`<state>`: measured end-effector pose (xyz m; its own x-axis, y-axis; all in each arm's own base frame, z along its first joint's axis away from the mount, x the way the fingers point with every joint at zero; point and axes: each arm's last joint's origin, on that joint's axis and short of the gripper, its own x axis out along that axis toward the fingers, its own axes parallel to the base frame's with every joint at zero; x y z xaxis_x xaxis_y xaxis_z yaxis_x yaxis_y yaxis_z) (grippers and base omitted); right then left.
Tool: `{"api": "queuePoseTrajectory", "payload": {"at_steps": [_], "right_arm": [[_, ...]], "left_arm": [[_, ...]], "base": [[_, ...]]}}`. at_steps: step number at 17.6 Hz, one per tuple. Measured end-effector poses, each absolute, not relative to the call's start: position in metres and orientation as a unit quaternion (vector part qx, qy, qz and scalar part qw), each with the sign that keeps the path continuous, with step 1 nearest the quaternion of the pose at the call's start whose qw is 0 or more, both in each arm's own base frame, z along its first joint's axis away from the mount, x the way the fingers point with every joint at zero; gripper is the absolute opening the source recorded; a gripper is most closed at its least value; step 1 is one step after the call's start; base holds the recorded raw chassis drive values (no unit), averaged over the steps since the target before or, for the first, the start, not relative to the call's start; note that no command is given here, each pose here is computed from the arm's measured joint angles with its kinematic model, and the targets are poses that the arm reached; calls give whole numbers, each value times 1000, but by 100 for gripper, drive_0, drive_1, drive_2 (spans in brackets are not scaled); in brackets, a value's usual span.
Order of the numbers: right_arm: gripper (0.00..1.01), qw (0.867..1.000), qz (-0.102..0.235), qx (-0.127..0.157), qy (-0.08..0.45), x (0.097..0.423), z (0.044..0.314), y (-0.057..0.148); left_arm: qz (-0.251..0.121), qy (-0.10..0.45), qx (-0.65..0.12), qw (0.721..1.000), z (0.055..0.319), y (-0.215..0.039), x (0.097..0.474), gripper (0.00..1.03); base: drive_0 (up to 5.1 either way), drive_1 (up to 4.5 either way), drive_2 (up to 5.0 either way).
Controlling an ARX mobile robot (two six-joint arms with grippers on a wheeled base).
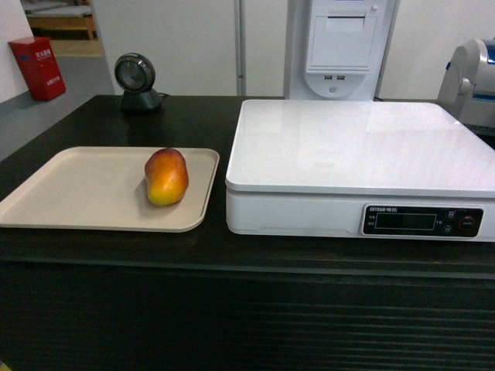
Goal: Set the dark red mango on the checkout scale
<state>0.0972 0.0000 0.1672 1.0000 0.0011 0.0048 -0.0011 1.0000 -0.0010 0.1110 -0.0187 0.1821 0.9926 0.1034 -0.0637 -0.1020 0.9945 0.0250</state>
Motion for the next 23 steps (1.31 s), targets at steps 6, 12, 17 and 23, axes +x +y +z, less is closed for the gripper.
{"api": "queuePoseTrajectory", "payload": {"at_steps": [6, 12, 17, 23], "right_arm": [[98, 1000, 0, 0, -2, 97, 167, 0], [98, 1000, 0, 0, -2, 97, 167, 0], [98, 1000, 0, 0, -2, 97, 167, 0], [98, 1000, 0, 0, -2, 97, 167, 0]], "left_arm": [[14, 1, 1, 1000, 218, -65, 171, 98], [-63, 79, 24, 995, 204, -85, 276, 98], [-73, 218, 23, 973, 165, -75, 377, 98], [-90, 308, -81, 944, 152, -53, 456, 98]], "base": [[0, 0, 0], [0, 0, 0], [0, 0, 0], [0, 0, 0]]}}
